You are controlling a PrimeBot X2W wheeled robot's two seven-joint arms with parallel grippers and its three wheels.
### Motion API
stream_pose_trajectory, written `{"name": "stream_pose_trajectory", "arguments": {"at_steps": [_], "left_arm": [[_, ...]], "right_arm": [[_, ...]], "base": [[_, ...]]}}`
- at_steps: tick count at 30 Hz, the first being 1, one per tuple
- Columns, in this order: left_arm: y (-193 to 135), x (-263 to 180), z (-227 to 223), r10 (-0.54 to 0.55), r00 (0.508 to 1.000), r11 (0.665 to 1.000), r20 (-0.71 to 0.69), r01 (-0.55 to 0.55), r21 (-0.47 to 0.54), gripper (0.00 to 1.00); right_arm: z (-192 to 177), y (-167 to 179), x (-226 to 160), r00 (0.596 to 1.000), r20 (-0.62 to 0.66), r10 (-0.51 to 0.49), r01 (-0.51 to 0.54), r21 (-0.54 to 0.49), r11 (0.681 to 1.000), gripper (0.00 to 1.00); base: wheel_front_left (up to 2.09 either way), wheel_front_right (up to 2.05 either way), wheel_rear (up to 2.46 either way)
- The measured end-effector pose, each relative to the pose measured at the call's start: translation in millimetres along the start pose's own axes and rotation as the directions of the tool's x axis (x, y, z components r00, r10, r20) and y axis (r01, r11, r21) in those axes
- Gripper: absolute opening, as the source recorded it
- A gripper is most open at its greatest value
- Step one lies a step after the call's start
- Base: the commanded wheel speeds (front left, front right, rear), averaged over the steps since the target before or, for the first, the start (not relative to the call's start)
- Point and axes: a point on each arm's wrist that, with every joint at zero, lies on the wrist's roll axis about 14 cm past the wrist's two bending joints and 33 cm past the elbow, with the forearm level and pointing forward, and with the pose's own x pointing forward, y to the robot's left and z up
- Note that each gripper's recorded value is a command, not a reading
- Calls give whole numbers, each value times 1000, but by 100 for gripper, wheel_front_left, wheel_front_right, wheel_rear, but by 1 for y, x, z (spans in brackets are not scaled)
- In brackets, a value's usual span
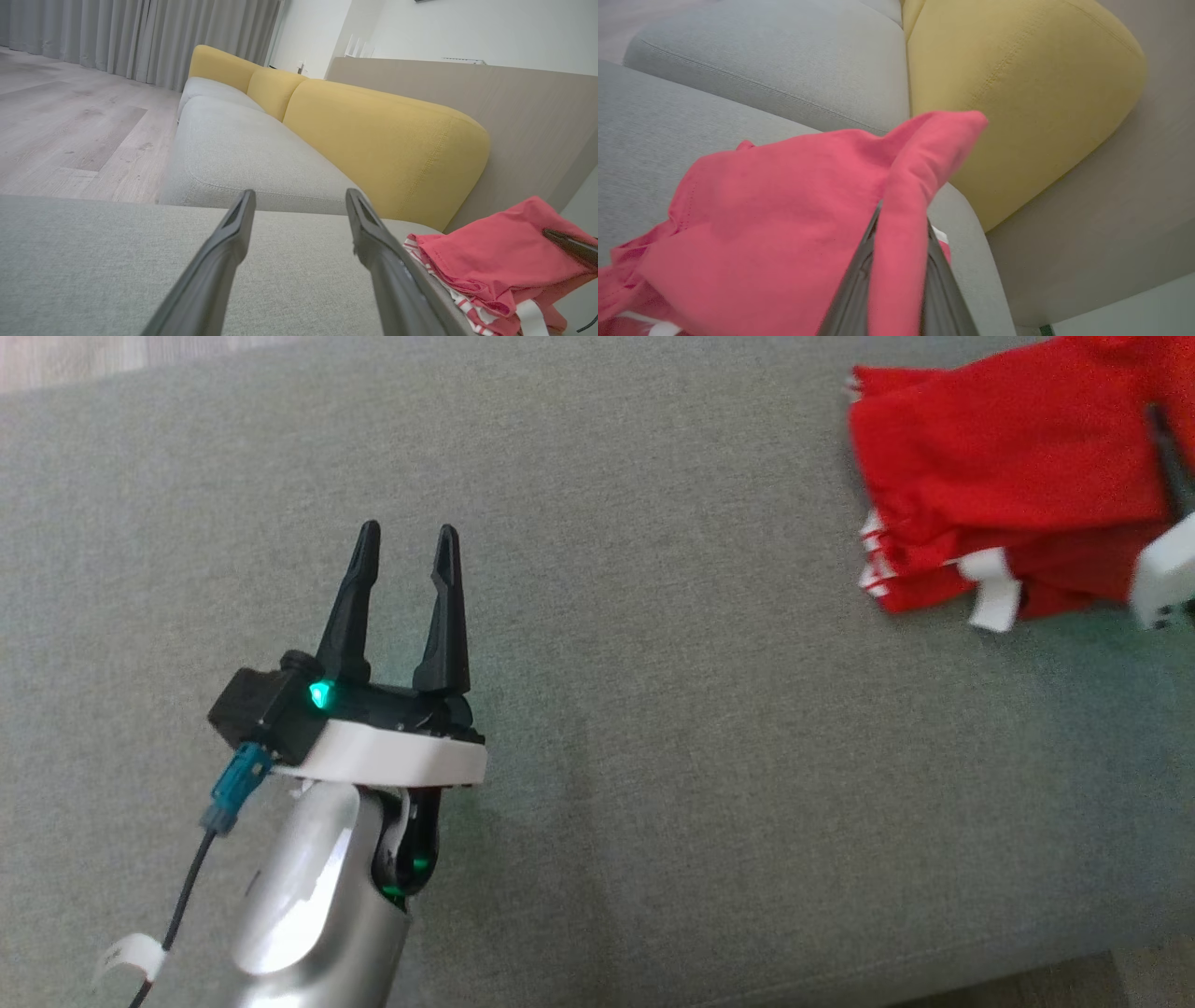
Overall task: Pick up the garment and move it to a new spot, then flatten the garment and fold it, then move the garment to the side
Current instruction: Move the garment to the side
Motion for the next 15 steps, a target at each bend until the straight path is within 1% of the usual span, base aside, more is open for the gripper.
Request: {"name": "stream_pose_trajectory", "arguments": {"at_steps": [4, 7, 11, 15], "left_arm": [[5, 0, -5, 7, 1000, 1000, -13, -7, 2, 100], [9, -2, -7, 15, 1000, 1000, -18, -15, 3, 100], [14, -3, -9, 22, 999, 1000, -23, -22, 2, 100], [19, -5, -12, 35, 999, 999, -30, -34, 10, 100]], "right_arm": [[-8, -23, -1, 999, -31, -43, 42, -12, 999, 0], [-17, -34, -1, 996, -64, -66, 65, -13, 998, 0], [-29, -46, -2, 990, -104, -99, 99, -3, 995, 0], [-43, -51, -2, 981, -156, -113, 112, -11, 994, 0]], "base": [[0, 0, 0], [0, 0, 0], [0, 0, 0], [0, 0, 0]]}}
